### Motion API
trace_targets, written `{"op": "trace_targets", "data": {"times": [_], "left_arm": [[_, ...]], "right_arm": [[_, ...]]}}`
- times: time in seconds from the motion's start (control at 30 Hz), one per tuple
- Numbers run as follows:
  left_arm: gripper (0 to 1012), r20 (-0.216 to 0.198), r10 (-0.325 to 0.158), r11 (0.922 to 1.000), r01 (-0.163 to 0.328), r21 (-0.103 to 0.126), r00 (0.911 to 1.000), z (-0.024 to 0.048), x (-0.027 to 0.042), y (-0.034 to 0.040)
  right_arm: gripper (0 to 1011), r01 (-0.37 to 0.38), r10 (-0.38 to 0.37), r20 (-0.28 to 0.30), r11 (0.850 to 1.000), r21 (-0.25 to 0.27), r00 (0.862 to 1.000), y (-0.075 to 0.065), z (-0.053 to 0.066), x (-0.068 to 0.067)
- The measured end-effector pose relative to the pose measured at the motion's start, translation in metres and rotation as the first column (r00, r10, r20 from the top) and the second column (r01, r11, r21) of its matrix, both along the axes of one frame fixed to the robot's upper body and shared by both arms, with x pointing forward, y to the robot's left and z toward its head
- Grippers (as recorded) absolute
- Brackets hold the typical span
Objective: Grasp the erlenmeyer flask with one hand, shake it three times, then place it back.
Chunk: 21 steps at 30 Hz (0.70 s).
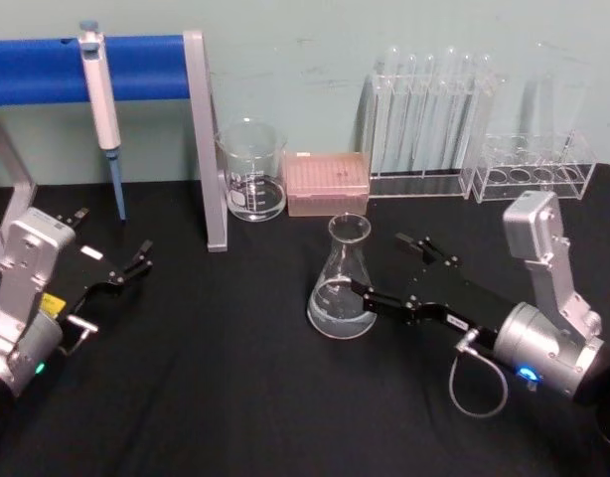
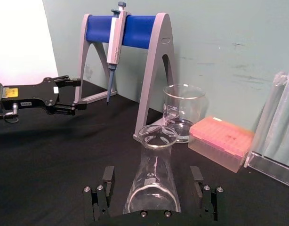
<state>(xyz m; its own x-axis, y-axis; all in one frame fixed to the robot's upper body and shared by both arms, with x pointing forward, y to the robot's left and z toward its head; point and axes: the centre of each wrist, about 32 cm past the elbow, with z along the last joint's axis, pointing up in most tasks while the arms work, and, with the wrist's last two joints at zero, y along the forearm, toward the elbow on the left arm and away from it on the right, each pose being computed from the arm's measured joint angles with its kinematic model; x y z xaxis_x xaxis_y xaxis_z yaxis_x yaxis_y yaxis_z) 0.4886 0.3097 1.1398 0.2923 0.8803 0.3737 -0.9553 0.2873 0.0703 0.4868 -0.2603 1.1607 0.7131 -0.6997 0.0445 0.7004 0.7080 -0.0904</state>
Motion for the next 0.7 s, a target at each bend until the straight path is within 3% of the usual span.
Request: {"op": "trace_targets", "data": {"times": [0.7], "left_arm": [[1001,0.000,0.000,1.0000,0.000,0.000,1.0000,0.0000,0.0000,0.0000]], "right_arm": [[1002,0.036,-0.036,0.028,0.999,-0.022,0.999,0.030,-0.006,0.021]]}}
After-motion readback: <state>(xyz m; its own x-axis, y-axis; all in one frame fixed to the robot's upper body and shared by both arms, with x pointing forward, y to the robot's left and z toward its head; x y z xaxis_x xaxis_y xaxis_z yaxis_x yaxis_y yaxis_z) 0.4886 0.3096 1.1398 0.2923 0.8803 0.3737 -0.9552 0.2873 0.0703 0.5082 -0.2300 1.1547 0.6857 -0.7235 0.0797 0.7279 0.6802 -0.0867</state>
